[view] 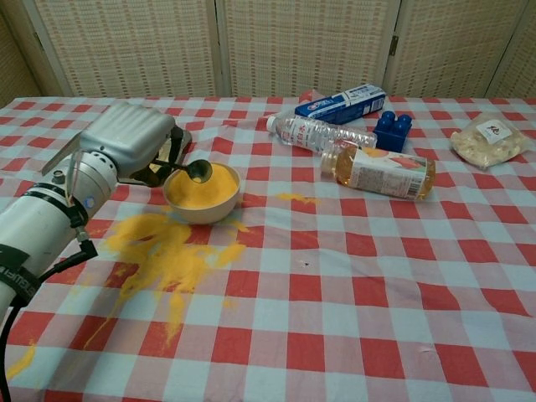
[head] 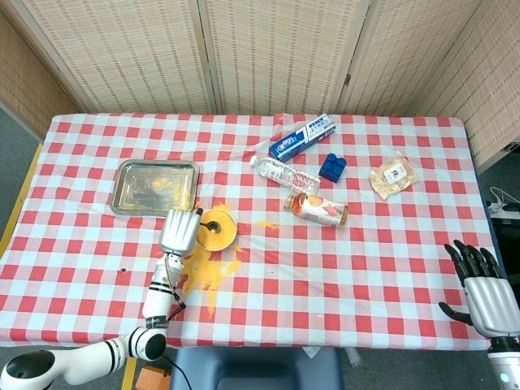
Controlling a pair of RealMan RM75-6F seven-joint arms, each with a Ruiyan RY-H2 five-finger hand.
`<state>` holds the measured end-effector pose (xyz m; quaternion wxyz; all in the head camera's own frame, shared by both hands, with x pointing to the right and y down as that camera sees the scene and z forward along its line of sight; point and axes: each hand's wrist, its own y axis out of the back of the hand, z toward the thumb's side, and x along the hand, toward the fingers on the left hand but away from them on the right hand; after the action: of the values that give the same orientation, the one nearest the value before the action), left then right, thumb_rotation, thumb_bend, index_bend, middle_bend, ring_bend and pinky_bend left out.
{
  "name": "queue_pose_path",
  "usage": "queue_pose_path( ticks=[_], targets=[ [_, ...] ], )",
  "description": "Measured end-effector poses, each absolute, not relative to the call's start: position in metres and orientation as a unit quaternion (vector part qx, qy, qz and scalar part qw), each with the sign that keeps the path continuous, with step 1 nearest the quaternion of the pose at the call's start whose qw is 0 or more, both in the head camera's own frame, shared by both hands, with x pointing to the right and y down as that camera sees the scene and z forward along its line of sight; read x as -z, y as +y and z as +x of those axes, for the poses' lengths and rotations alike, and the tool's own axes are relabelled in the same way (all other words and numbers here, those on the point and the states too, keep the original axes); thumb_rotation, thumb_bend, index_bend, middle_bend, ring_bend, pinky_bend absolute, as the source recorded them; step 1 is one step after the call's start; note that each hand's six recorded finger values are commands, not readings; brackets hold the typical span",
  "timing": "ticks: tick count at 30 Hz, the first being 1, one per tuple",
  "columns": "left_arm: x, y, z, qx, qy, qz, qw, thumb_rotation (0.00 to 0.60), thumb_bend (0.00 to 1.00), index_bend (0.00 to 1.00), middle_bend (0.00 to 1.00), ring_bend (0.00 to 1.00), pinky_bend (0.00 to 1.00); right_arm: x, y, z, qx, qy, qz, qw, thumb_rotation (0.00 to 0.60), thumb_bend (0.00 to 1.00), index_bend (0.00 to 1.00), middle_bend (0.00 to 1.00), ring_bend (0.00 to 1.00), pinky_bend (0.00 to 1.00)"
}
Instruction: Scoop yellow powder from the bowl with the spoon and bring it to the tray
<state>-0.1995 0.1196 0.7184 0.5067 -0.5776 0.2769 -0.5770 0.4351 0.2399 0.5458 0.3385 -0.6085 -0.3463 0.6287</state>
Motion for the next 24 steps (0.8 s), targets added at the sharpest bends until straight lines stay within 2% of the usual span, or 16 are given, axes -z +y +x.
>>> queue_pose_path(
  ticks=[4,11,20,24],
  targets=[
    [-0.723,0.122,-0.202,0.581,0.272,-0.577,0.506,0.600,0.45,0.58,1.00,1.00,1.00,-0.544,0.240,0.435,-0.627,-0.348,-0.609,0.340,0.600,0.06,0.00,0.00,0.00,0.00],
    [-0.730,0.130,-0.205,0.587,0.261,-0.580,0.502,0.600,0.45,0.46,1.00,1.00,1.00,-0.541,0.240,0.435,-0.622,-0.355,-0.608,0.344,0.600,0.07,0.00,0.00,0.00,0.00],
    [-0.724,0.133,-0.205,0.583,0.264,-0.583,0.501,0.600,0.45,0.44,1.00,1.00,1.00,-0.543,0.241,0.433,-0.622,-0.351,-0.609,0.343,0.600,0.07,0.00,0.00,0.00,0.00],
    [-0.721,0.133,-0.208,0.584,0.262,-0.585,0.498,0.600,0.52,0.43,1.00,1.00,1.00,-0.543,0.241,0.433,-0.622,-0.351,-0.610,0.343,0.600,0.07,0.00,0.00,0.00,0.00]
  ],
)
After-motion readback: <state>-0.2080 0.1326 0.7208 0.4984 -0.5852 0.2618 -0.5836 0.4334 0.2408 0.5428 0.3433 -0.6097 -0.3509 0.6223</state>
